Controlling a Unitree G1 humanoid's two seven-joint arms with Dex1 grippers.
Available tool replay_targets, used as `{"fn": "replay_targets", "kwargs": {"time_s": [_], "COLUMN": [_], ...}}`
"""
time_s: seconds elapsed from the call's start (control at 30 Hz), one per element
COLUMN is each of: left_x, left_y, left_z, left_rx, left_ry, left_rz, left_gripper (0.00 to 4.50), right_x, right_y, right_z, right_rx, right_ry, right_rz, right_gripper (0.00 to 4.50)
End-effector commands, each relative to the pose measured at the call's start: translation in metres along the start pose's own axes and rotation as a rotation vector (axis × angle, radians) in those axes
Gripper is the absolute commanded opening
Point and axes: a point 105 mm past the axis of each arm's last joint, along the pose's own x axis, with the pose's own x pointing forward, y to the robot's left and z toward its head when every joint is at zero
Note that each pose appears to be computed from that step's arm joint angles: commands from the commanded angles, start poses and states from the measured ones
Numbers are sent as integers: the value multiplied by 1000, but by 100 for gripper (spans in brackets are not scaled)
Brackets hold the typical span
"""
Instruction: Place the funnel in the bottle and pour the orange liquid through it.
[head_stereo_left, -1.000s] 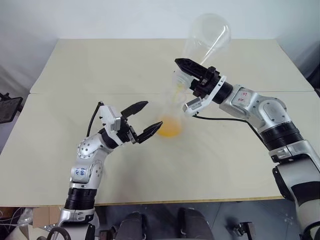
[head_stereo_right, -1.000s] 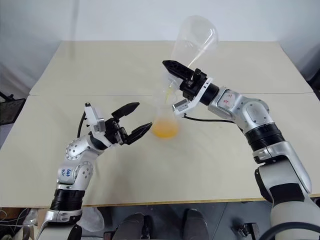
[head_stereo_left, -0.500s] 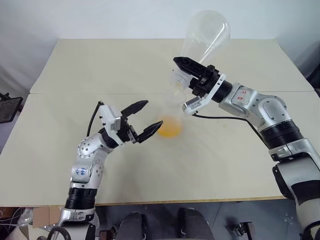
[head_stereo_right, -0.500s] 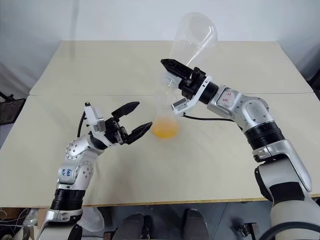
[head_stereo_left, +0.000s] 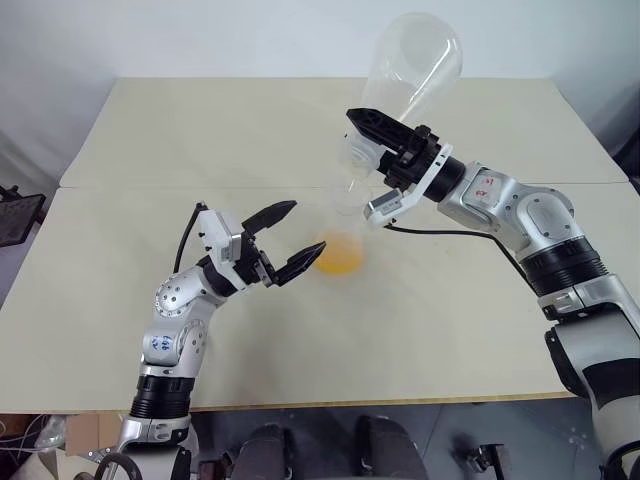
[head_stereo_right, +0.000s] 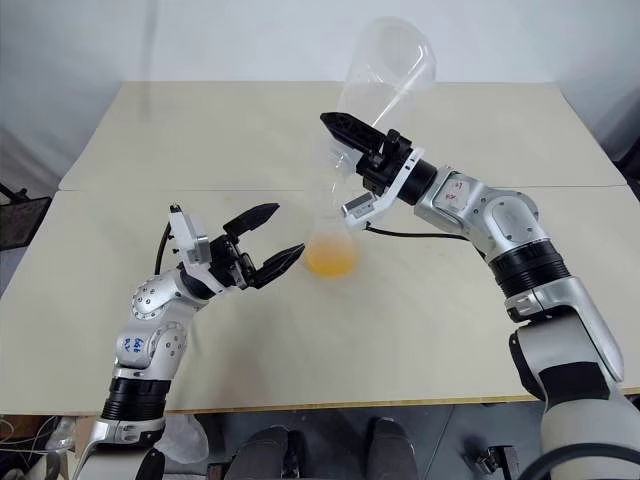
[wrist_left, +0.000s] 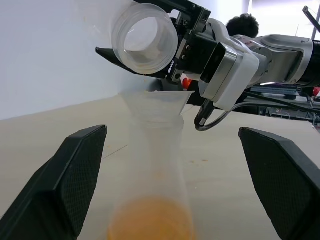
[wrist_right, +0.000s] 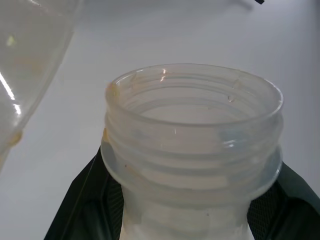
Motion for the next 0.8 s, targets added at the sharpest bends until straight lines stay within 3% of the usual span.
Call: {"fn": "replay_targets", "kwargs": {"time_s": [0.03, 0.2, 0.47, 0.63, 0.8], "left_x": [4, 4, 2, -1, -5], "left_y": [-2, -2, -2, -3, -5], "left_z": [9, 9, 9, 8, 7], "left_rx": [30, 30, 28, 20, 5], "left_ry": [-31, -31, -18, -2, 19], "left_rz": [-11, -10, -12, -18, -24], "left_gripper": [450, 450, 450, 450, 450], "right_x": [3, 1, -15, -50, -125], "right_y": [-23, -21, -32, -38, -9], "right_z": [-10, -8, -28, -59, -98], "right_rx": [-54, 6, 457, 1003, 1425], "right_ry": [8, 13, 149, 288, 597], "right_rz": [-73, -76, -137, -197, -233], "right_gripper": [258, 258, 258, 258, 258]}}
